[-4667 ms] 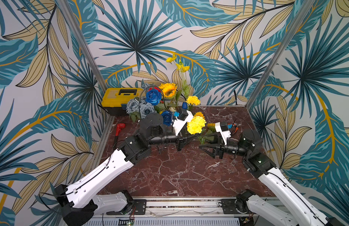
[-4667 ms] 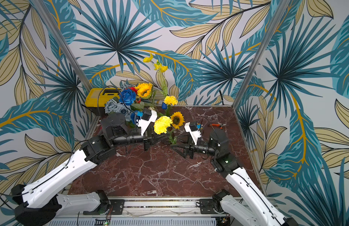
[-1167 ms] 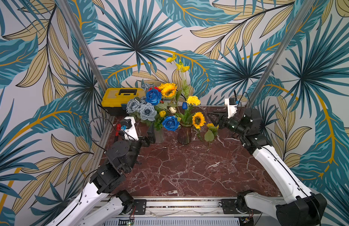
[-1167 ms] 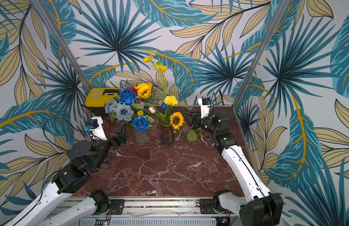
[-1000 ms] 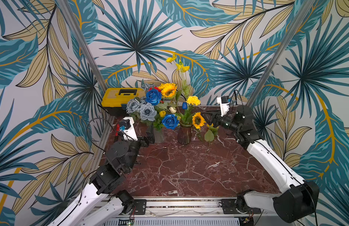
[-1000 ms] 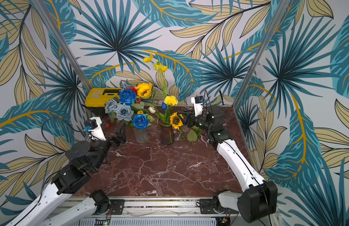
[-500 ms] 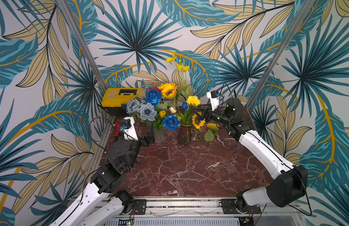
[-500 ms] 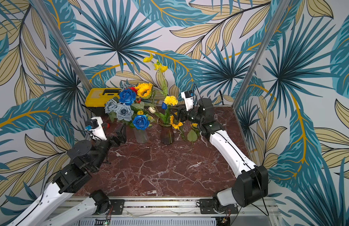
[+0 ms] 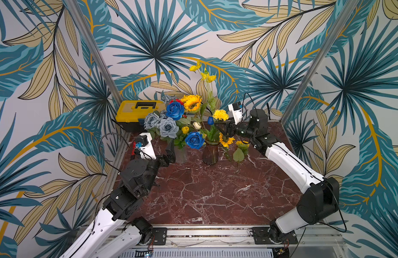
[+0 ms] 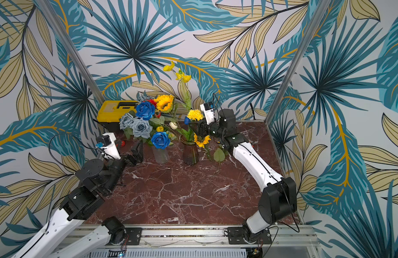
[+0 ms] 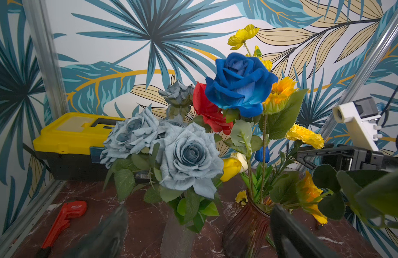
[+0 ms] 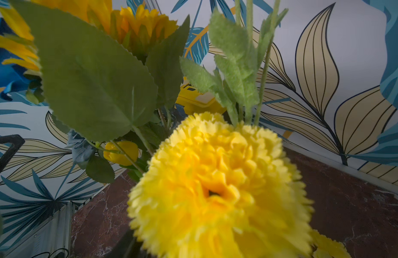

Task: Pick out yellow flowers from the vase
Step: Pick up the flower from the vase.

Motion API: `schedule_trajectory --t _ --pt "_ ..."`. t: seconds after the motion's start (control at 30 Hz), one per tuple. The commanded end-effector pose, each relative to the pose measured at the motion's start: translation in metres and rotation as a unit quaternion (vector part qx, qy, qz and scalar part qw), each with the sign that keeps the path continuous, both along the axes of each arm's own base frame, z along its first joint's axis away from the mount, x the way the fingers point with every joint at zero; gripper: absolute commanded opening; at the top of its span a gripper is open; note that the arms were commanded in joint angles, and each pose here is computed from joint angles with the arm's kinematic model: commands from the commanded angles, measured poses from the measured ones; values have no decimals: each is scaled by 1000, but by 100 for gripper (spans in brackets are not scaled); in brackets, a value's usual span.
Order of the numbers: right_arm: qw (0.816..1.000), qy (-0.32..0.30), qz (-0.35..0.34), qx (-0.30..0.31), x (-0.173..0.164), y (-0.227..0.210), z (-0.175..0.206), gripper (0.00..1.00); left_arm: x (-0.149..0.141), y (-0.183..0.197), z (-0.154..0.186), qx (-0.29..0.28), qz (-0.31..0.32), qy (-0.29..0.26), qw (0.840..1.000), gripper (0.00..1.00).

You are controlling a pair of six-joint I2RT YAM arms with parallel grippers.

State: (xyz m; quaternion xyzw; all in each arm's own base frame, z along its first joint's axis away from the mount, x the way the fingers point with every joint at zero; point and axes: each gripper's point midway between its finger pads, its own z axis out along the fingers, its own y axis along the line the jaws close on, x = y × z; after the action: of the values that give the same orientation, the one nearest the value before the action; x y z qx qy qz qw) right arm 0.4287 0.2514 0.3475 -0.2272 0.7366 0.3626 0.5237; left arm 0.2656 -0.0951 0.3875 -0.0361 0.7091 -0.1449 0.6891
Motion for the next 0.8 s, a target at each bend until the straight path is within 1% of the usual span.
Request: schedule_trajectory --t 0.0,0.07,0.13,0.43,0.77 --pt "1000 -6 9 -2 3 7 3 44 2 -1 -5 -3 -2 3 1000 99" --pt "1000 -5 12 -2 4 9 3 41 3 0 -5 -2 -2 4 1000 99" --pt "1000 -5 12 -2 4 10 3 34 3 0 -4 -4 -3 3 1000 100" --pt "1000 -23 0 2 -1 6 18 19 5 -1 -3 -9 -9 4 1000 99" --pt "999 -42 -7 8 -7 1 35 8 7 -2 -1 -12 -11 5 1000 99"
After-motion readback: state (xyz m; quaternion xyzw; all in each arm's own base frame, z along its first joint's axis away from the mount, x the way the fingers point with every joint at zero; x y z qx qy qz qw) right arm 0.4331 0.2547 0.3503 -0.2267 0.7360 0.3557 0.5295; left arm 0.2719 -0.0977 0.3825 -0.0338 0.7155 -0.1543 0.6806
